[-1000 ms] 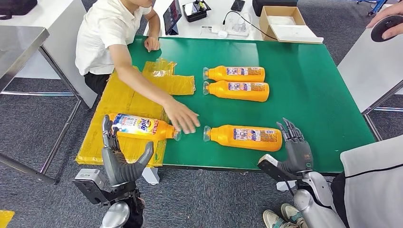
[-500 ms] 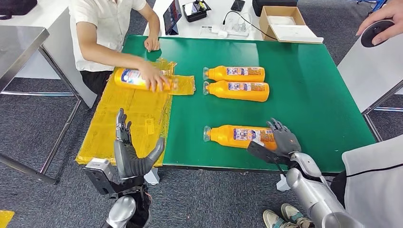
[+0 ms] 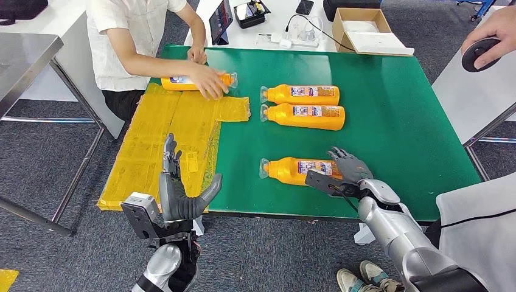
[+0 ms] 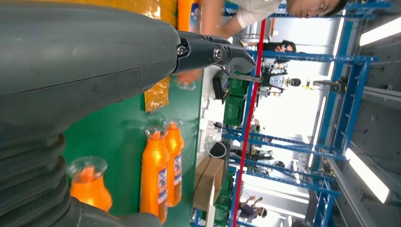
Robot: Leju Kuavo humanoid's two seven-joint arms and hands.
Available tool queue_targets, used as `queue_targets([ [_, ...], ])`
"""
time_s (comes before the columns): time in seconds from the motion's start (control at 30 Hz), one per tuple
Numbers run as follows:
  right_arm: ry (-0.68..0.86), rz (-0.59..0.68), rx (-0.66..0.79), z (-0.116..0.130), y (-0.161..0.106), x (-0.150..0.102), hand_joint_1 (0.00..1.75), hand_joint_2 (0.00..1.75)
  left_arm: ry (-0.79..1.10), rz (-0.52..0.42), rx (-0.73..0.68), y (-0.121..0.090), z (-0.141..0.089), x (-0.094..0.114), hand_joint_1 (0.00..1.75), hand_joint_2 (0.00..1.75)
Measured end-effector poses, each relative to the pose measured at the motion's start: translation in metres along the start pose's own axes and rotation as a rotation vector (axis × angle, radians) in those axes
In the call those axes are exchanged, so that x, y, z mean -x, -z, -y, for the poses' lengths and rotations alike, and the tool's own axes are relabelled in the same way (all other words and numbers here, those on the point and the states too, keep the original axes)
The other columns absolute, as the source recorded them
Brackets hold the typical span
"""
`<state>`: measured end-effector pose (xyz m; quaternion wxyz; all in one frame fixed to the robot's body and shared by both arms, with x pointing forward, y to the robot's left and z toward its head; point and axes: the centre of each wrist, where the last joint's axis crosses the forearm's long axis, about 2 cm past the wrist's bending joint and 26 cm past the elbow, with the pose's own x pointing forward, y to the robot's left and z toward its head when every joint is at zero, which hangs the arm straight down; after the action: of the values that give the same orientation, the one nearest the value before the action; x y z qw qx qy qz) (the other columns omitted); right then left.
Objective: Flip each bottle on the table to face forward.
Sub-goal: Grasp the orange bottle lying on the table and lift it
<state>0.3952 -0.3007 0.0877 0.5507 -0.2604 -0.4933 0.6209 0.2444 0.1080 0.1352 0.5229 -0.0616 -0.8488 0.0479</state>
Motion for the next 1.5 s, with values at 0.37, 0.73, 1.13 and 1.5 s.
queue_targets([
  [0.37,0.029,0.01,-0.045,0.003,0.002,-0.002,1.75,1.75,-0.001,-0.005,0.017,0.001,0.002,0.001,0.0,1.75],
  [0.73,0.111,-0.122,-0.178,0.012,0.005,0.004,1.75,1.75,-0.021,-0.083,0.053,0.0,0.003,0.011,0.0,1.75],
  [1.13,0.517,0.272,0.083,-0.035,-0.006,-0.037,1.75,1.75,-0.322,-0.537,0.028,-0.036,0.007,0.033,0.0,1.75],
  [1.5,0.585,0.4,0.163,-0.043,-0.016,-0.068,1.69,1.75,-0.341,-0.593,0.036,-0.05,0.006,0.039,0.0,1.75],
])
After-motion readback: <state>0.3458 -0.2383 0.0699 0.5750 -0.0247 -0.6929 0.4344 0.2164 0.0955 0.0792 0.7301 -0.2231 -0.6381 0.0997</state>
